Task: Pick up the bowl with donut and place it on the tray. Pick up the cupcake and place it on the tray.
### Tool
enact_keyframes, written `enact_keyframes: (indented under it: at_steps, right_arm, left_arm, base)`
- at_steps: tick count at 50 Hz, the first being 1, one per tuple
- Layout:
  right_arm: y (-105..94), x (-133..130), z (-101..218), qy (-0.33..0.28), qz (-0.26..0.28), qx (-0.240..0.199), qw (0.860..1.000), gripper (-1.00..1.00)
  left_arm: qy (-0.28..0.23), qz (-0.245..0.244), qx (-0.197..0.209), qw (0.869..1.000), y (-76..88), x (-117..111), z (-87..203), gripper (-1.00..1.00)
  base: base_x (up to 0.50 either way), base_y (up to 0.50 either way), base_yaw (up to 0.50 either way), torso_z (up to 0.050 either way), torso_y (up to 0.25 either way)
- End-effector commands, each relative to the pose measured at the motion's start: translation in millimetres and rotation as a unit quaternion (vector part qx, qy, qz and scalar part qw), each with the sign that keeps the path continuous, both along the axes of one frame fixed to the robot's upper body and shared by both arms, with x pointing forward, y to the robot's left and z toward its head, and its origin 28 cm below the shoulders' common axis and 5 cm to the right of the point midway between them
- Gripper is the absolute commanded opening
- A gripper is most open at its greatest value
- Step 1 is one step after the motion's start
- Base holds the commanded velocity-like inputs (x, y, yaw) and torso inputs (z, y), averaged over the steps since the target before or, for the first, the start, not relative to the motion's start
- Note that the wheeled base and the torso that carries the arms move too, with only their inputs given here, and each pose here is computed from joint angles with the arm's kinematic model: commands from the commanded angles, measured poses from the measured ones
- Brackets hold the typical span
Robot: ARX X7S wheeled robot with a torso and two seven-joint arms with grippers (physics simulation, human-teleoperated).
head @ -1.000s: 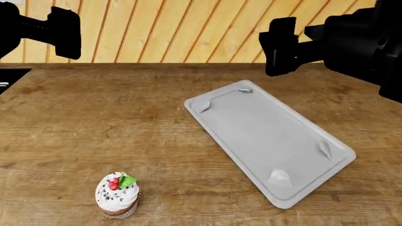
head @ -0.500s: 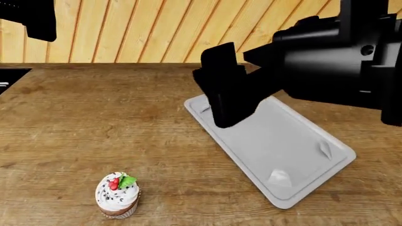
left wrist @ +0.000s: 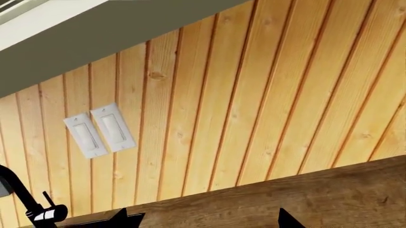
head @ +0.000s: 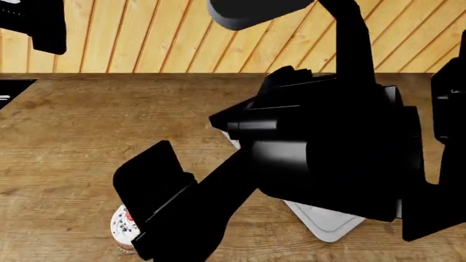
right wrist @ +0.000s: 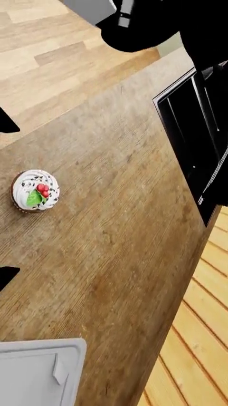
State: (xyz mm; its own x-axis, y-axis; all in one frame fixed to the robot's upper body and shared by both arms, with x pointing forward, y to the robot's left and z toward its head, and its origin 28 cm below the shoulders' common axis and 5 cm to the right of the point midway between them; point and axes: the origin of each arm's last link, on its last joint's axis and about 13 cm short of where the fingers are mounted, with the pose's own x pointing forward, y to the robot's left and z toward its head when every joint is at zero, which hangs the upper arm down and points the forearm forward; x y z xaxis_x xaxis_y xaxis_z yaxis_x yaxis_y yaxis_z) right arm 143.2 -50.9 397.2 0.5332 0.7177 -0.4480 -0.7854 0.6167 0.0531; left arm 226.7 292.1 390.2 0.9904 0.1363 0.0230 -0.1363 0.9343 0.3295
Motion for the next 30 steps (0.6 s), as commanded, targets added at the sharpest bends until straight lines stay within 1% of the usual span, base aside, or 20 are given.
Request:
enact_keyframes:
  at_steps: [1,6,11,16,20,23,27,30]
  right_arm:
    - [17.9,-7.9,-11.6,-0.007,0.022,-0.001,1.0,1.0]
    - [24.3,-13.6,-19.4,-0.003,0.039,-0.019,0.999,1.0]
    - [26.8,-8.8,-32.1,0.0,0.047,-0.033,0.998,1.0]
    - [25.6,4.1,-50.6,-0.01,0.033,-0.038,0.999,1.0]
    - [27.4,4.8,-62.3,-0.023,0.029,-0.055,0.998,1.0]
    - [29.4,5.4,-64.0,-0.028,0.027,-0.047,0.998,1.0]
    - [30.7,9.1,-69.0,-0.034,0.024,-0.049,0.998,1.0]
    - [34.4,9.8,-74.2,-0.033,0.031,-0.051,0.998,1.0]
  left_arm:
    - [0.001,-0.001,0.002,1.0,-0.5,-0.9,-0.2,1.0]
    - [0.001,0.003,0.0,1.0,1.9,-2.0,-1.2,1.0]
    - [0.001,-0.002,-0.004,1.0,0.7,-0.7,-2.4,1.0]
    - [0.003,-0.002,-0.005,1.0,1.4,-0.1,-4.3,1.0]
    - [0.002,-0.003,-0.004,1.0,0.9,-1.0,-3.7,1.0]
    - [0.002,-0.002,-0.004,1.0,1.5,-1.0,-3.9,1.0]
    - [0.003,-0.003,-0.006,1.0,2.1,-1.0,-5.8,1.0]
    - [0.003,-0.003,-0.007,1.0,2.1,-1.4,-5.6,1.0]
  base:
    - [0.0,0.0,0.0,0.0,0.0]
    - [0.0,0.0,0.0,0.0,0.0]
    - [0.0,0.0,0.0,0.0,0.0]
    - [0.0,0.0,0.0,0.0,0.0]
    - [0.0,0.0,0.0,0.0,0.0]
    - [0.0,0.0,0.0,0.0,0.0]
    - [0.0,0.0,0.0,0.0,0.0]
    - [0.0,0.0,0.0,0.0,0.0]
